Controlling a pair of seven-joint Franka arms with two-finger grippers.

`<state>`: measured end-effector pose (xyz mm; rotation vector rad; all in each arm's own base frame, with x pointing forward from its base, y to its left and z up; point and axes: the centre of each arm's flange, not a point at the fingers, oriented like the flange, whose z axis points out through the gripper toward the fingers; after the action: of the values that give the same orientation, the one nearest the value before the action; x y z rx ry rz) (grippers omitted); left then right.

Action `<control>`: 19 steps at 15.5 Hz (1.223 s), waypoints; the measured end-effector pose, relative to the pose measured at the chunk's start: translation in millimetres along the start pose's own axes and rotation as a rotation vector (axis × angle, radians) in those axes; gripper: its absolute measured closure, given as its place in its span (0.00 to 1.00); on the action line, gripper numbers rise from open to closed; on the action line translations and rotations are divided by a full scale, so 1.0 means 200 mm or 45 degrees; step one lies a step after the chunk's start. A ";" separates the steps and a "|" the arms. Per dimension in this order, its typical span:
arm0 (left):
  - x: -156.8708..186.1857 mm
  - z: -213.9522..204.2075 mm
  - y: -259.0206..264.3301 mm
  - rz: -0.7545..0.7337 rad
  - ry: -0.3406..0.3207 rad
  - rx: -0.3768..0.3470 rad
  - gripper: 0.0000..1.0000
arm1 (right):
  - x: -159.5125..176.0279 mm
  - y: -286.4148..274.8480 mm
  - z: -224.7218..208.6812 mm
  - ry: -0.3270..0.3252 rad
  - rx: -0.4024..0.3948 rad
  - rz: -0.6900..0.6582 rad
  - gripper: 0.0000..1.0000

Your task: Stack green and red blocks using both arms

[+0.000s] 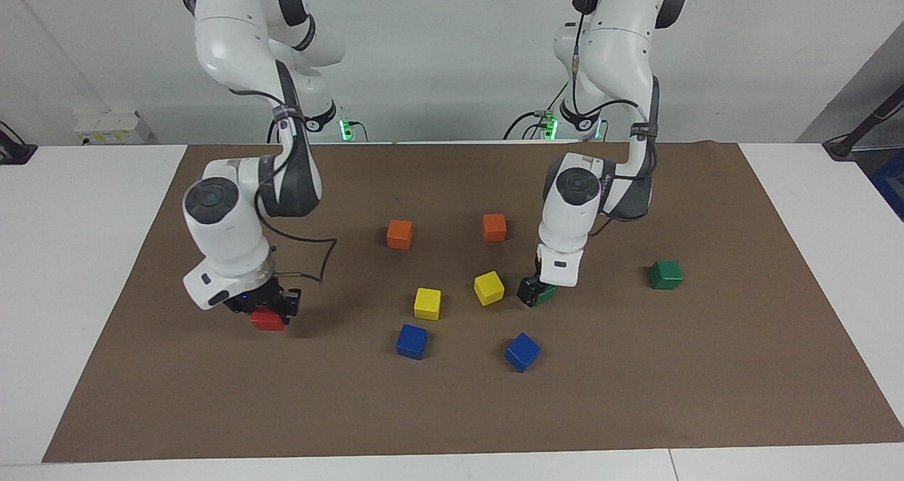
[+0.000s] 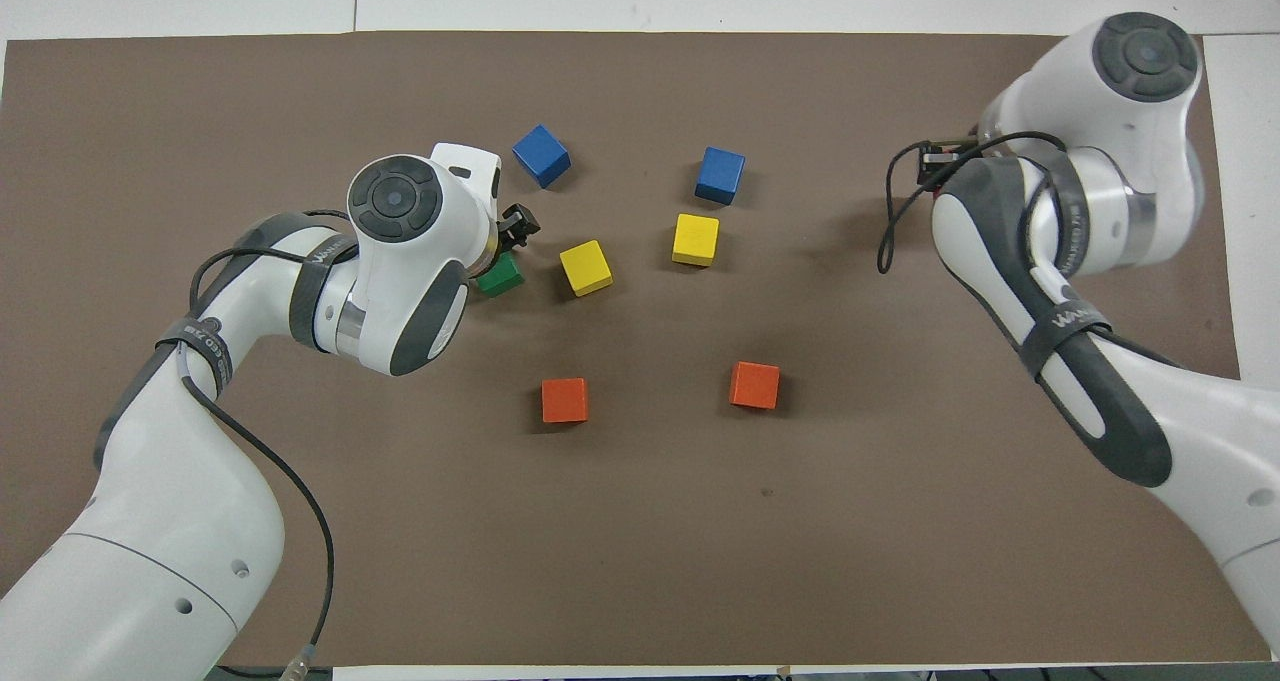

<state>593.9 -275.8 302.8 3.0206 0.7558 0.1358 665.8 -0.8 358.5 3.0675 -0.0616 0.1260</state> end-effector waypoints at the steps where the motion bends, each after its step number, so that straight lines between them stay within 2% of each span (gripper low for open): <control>1: -0.01 0.00 0.01 0.001 0.000 0.000 0.00 | -0.06 0.07 0.03 0.004 0.001 -0.020 0.45; 2: -0.02 0.00 0.01 0.002 0.000 0.001 0.03 | -0.12 0.12 0.07 0.003 0.002 -0.038 0.45; 5: -0.02 0.01 0.00 0.021 0.011 0.023 0.41 | -0.20 0.23 0.12 0.002 0.004 -0.070 0.45; 6: -0.02 0.01 0.00 0.042 0.020 0.051 0.45 | -0.21 0.25 0.12 0.000 0.005 -0.078 0.45; 9: 0.01 -0.12 -0.02 0.069 0.010 0.139 0.45 | -0.23 0.29 0.12 -0.004 0.005 -0.079 0.45; 11: 0.09 -0.33 -0.08 0.102 0.007 0.166 0.45 | -0.23 0.30 0.12 -0.004 0.005 -0.073 0.45; 14: 0.26 -0.60 -0.31 0.268 -0.025 0.197 0.45 | -0.23 0.31 0.12 -0.004 0.014 -0.060 0.45; 16: 0.41 -0.66 -0.50 0.404 -0.052 0.201 0.45 | -0.23 0.31 0.12 -0.005 0.036 -0.040 0.45; 19: 0.61 -0.62 -0.79 0.582 -0.116 0.199 0.45 | -0.23 0.31 0.12 -0.005 0.061 -0.016 0.41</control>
<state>615.2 -78.7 429.5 3.2640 0.0615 -0.0565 618.6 -62.2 334.7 3.1154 -0.0401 0.1228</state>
